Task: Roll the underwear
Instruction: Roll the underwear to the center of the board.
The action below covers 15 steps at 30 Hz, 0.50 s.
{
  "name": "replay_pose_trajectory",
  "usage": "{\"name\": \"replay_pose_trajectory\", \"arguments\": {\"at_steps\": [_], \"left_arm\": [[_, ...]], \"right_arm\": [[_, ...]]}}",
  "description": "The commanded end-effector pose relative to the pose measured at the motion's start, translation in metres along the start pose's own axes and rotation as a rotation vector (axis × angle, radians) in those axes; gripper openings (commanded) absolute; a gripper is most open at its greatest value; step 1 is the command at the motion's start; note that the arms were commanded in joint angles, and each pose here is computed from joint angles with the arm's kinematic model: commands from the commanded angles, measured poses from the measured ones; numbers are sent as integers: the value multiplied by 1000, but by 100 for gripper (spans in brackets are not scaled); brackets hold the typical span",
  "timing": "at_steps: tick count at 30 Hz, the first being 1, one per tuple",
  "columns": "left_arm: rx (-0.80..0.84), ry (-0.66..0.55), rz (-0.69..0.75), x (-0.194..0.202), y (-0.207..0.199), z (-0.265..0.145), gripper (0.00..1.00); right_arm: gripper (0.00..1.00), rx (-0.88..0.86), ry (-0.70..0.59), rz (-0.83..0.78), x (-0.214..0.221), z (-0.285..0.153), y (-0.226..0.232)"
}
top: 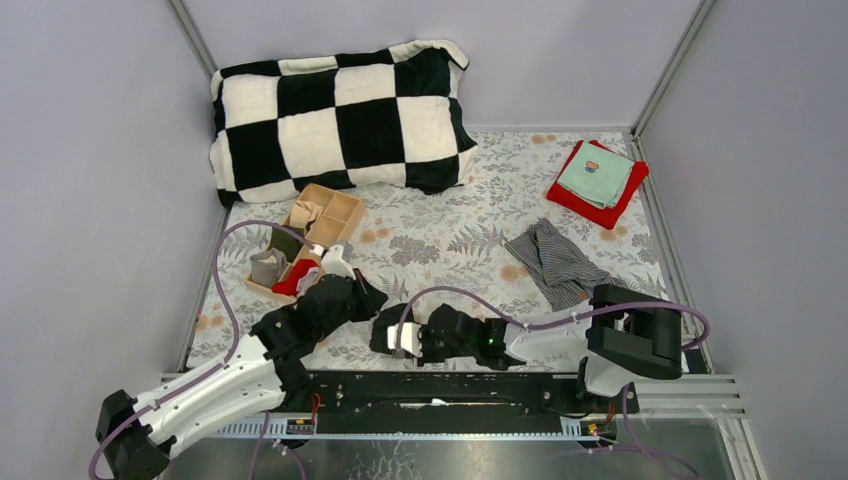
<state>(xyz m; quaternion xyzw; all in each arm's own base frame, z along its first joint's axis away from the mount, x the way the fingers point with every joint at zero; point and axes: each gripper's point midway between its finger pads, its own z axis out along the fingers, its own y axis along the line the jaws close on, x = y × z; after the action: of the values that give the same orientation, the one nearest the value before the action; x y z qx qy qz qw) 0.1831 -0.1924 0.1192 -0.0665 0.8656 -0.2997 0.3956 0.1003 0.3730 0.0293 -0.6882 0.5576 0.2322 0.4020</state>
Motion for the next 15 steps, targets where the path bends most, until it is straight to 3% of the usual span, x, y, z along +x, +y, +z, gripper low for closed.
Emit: {"name": "replay_pose_trajectory", "arguments": {"at_steps": [1,8,15], "left_arm": [[-54,32,-1,15,21,-3,1],[-29,-1,-63,10,19,-13,0],[-22,-21,-36,1,15,-18,0]], "right_arm": [[0,-148,30,254,-1,-1,19],[2,-223,9,505,0,1,20],[5,-291,81,784,10,9,22]]}}
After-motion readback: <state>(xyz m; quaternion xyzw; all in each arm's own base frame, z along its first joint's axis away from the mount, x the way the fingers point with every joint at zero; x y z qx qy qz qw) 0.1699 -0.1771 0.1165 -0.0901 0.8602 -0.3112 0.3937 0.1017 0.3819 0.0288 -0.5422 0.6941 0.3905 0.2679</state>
